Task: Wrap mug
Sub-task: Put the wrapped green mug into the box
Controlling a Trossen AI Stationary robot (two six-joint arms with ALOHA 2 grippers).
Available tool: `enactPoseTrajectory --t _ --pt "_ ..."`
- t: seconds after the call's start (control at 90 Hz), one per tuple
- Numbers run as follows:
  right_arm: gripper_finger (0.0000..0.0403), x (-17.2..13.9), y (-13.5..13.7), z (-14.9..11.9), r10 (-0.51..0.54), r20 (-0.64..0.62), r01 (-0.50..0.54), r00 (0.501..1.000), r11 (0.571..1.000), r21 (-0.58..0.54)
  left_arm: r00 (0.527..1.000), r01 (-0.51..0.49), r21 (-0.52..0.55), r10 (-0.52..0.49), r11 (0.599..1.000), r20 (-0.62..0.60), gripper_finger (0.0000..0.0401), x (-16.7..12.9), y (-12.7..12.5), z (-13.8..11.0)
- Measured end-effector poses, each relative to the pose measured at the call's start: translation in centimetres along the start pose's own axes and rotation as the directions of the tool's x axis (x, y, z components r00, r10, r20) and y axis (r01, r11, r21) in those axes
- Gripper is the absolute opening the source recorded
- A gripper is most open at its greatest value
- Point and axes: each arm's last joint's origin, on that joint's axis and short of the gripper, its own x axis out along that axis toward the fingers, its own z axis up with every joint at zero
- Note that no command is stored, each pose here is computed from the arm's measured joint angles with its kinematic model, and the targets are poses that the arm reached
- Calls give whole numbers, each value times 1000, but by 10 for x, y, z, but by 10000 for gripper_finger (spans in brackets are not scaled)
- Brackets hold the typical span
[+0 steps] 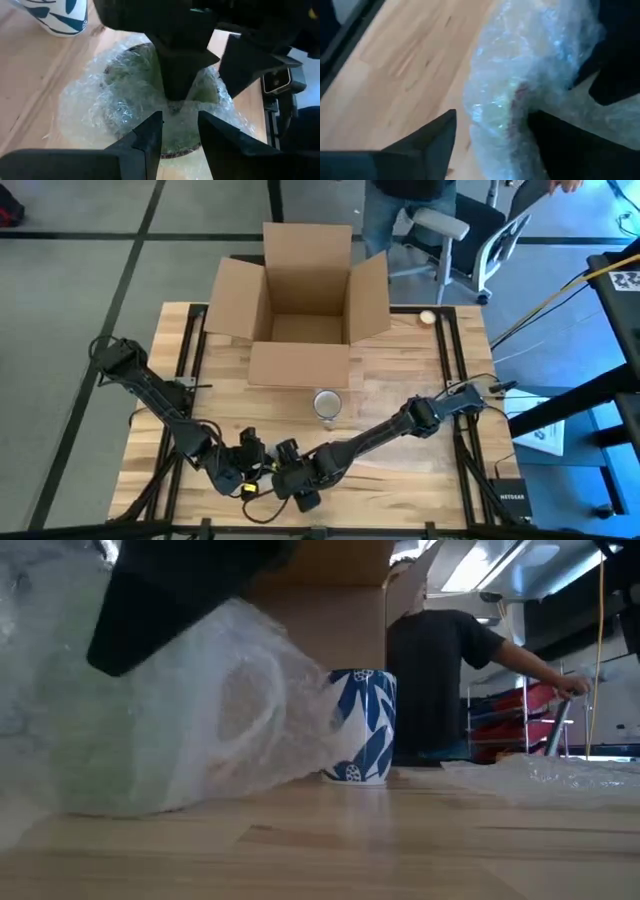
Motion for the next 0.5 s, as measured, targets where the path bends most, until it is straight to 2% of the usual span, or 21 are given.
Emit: enactPoseTrajectory --t 0.156,0.267,0.311,0.4,0.5 --pt "102 5 1 -2 8 -10 -8 1000 1000 0 1000 8 -4 -8 1000 0 111 -2 -2 1" --pt "28 6 4 -4 13 -26 -13 1000 1000 -2 999 52 2 -52 999 8 111 -11 -12 6" --pt "19 6 5 -5 10 -37 -11 999 1000 -5 997 77 12 -77 997 0 111 -16 -15 8" --pt "25 2 6 -1 1 -27 -1 1000 1000 -3 994 113 28 -113 993 -4 111 -27 -21 10" --pt "21 -3 8 2 -9 -1 9 1000 1000 -6 993 117 15 -117 993 -14 111 -45 -22 12"
